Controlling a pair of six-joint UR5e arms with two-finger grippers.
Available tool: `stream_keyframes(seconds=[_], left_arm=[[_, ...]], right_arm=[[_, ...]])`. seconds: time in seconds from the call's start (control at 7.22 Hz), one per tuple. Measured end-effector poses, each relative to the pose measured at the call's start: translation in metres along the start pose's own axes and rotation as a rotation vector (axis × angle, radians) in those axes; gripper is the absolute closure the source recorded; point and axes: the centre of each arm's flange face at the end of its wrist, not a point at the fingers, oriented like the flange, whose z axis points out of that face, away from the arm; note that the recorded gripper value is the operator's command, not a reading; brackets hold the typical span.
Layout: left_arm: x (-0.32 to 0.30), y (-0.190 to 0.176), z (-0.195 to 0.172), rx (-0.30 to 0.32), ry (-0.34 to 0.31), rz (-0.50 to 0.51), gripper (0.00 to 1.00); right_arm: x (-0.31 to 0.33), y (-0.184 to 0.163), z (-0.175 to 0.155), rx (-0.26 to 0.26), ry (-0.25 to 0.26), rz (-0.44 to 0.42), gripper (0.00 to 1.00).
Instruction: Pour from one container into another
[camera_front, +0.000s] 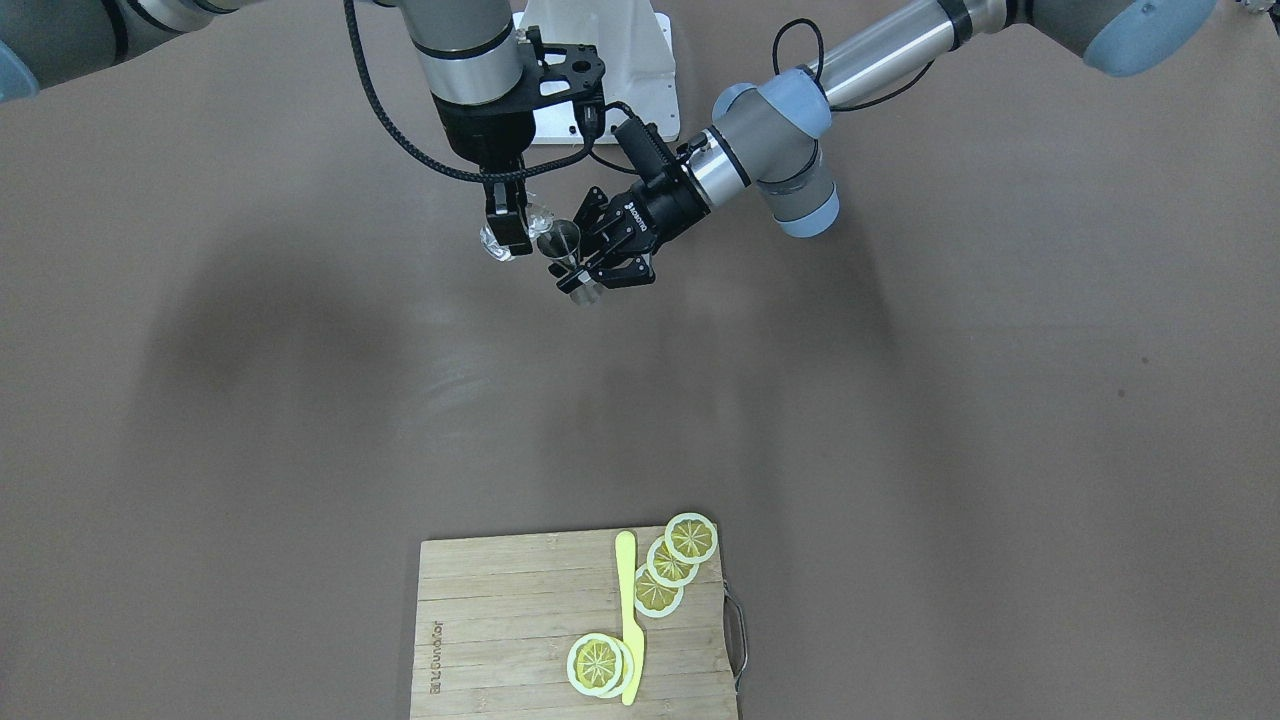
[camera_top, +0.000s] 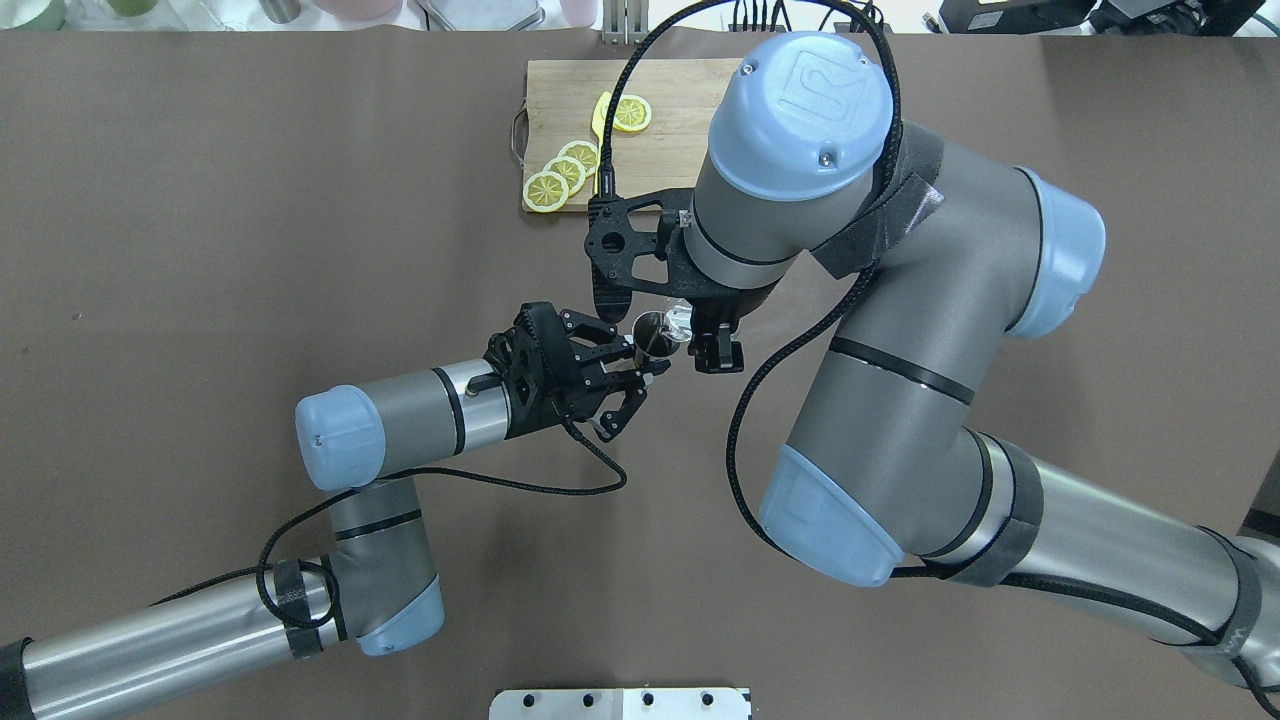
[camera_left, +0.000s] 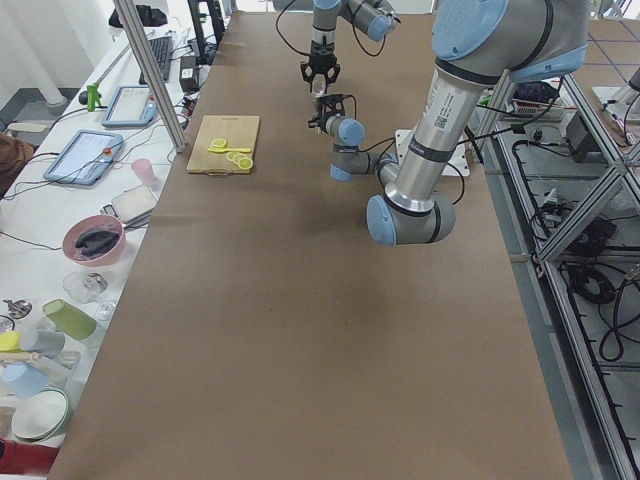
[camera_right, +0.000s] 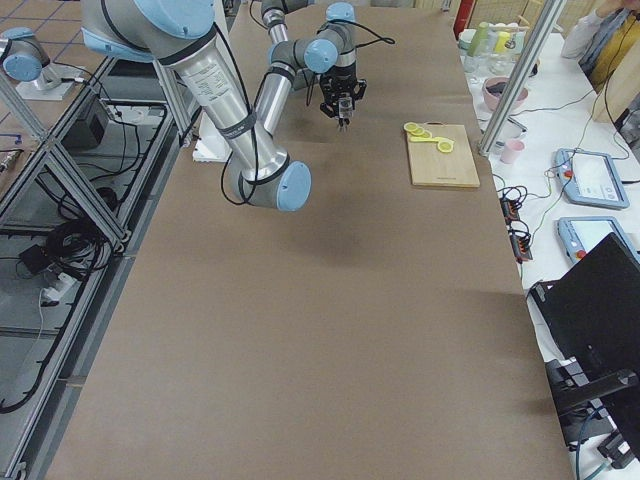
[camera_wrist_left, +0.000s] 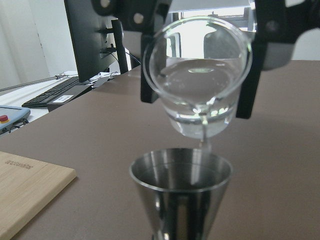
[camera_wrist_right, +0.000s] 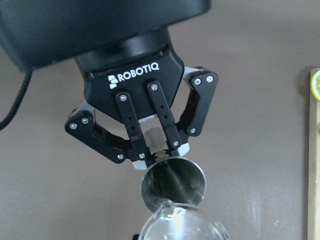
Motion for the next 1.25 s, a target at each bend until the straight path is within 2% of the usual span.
stream_keyframes(seconds=[1.25], left_arm=[[-0.0007, 0.0013, -0.0002, -0.002, -0.004, 0.000, 1.00]], right_arm=[[0.0062, -0.0087, 0.0039, -0.023, -0.012, -0.003, 1.00]])
